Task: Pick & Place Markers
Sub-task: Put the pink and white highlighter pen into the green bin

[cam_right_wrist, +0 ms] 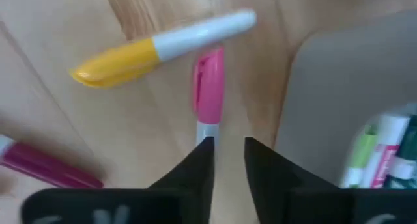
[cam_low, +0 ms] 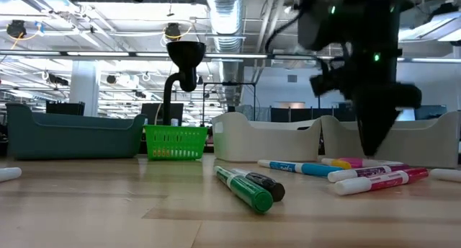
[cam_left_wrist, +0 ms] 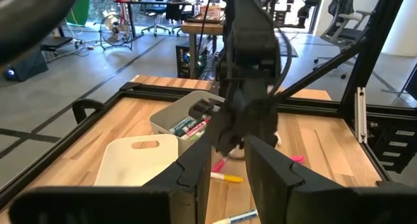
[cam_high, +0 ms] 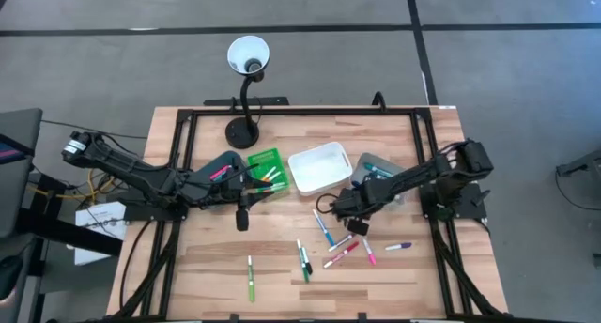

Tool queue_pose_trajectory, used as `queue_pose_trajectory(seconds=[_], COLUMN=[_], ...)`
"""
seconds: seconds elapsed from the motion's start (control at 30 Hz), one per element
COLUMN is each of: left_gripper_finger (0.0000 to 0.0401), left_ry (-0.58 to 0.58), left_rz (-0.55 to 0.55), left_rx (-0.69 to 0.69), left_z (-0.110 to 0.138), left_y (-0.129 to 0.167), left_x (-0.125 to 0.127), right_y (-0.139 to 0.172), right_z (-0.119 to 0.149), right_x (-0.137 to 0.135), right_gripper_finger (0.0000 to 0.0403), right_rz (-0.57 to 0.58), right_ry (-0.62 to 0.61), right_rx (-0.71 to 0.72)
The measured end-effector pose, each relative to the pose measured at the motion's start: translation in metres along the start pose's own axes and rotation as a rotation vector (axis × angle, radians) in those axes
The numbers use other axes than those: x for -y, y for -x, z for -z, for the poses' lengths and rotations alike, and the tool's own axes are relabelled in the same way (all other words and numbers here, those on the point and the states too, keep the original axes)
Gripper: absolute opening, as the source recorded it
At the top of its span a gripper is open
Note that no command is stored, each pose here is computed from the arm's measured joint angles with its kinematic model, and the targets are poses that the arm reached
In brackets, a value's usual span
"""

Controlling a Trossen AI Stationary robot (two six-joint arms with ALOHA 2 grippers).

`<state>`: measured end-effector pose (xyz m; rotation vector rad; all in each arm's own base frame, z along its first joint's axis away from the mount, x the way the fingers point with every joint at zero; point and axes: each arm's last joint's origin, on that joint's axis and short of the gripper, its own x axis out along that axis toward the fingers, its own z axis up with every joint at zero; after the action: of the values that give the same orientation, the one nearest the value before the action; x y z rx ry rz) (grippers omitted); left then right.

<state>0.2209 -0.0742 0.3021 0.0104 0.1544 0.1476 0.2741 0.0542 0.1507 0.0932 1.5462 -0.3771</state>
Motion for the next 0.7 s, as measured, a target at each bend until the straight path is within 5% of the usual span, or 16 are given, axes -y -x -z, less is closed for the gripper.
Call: queue_pose_trajectory(seconds=[0.4, 0.7], left_gripper_finger=[0.0090, 0.0090], left_ry=[0.000, -0.002], left_rz=[0.000, 0.000], left_rx=[-0.001, -0.003], left_z=[0.000, 0.000], left_y=[0.000, 0.000], left_x=[0.000, 0.000], right_y=[-0.003, -0.002], right_z=[-0.021, -0.023], right_x=[0.002, 0.000], right_gripper_finger=[0.0175, 0.0185], right_rz=[-0.073, -0.099], right_ry=[0.032, 0.020], right_rx=[-0.016, 0.009])
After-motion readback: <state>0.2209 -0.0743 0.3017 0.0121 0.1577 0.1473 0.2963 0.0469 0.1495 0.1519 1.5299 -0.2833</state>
